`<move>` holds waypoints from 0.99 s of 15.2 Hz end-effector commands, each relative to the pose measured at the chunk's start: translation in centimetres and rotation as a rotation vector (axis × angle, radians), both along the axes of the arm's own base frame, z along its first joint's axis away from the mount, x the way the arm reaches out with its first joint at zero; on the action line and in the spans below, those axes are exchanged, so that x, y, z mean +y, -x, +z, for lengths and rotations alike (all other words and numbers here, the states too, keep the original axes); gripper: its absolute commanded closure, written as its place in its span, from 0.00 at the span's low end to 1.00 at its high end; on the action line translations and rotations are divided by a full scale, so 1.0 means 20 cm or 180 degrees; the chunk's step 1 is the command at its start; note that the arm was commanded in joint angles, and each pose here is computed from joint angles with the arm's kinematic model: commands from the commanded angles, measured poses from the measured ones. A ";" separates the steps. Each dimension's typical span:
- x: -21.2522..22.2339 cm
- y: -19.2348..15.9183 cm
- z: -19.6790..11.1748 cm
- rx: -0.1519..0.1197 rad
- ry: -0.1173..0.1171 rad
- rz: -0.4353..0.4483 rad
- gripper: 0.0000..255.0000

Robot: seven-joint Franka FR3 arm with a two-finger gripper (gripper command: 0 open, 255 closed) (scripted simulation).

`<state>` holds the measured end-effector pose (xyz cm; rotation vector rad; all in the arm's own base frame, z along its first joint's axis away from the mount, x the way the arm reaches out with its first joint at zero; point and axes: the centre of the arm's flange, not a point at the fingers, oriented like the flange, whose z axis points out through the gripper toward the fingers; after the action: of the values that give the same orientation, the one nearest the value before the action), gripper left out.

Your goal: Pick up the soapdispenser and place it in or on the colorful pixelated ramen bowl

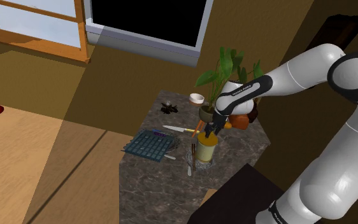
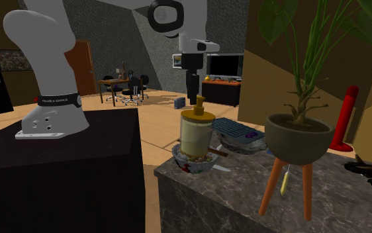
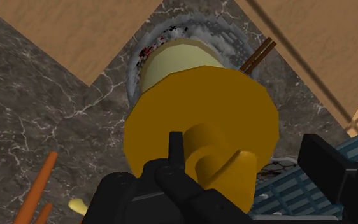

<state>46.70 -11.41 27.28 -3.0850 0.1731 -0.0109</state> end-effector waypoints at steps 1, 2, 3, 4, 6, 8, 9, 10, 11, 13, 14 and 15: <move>0.00 0.00 0.00 0.0001 0.0000 0.0000 0.00; 0.00 0.00 0.00 0.0001 0.0000 0.0000 0.00; 0.00 0.00 0.00 0.0001 0.0000 0.0000 0.00; 0.00 0.00 0.00 0.0001 0.0000 0.0000 0.00; -0.01 0.00 0.13 0.0001 0.0000 0.0000 0.00; -0.01 0.00 0.25 0.0001 0.0000 0.0000 0.00; -0.01 0.00 0.25 0.0001 0.0000 0.0000 0.00; -0.01 0.00 0.25 0.0001 0.0000 0.0000 0.00; -0.01 0.00 0.25 0.0001 0.0000 0.0000 0.00; -0.01 0.00 0.25 0.0001 0.0000 0.0000 0.00; -0.01 0.00 0.25 0.0001 0.0000 0.0000 0.00; -0.01 0.00 0.25 0.0001 0.0000 0.0000 0.00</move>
<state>46.63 -11.67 32.26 -3.0849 0.1731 -0.0103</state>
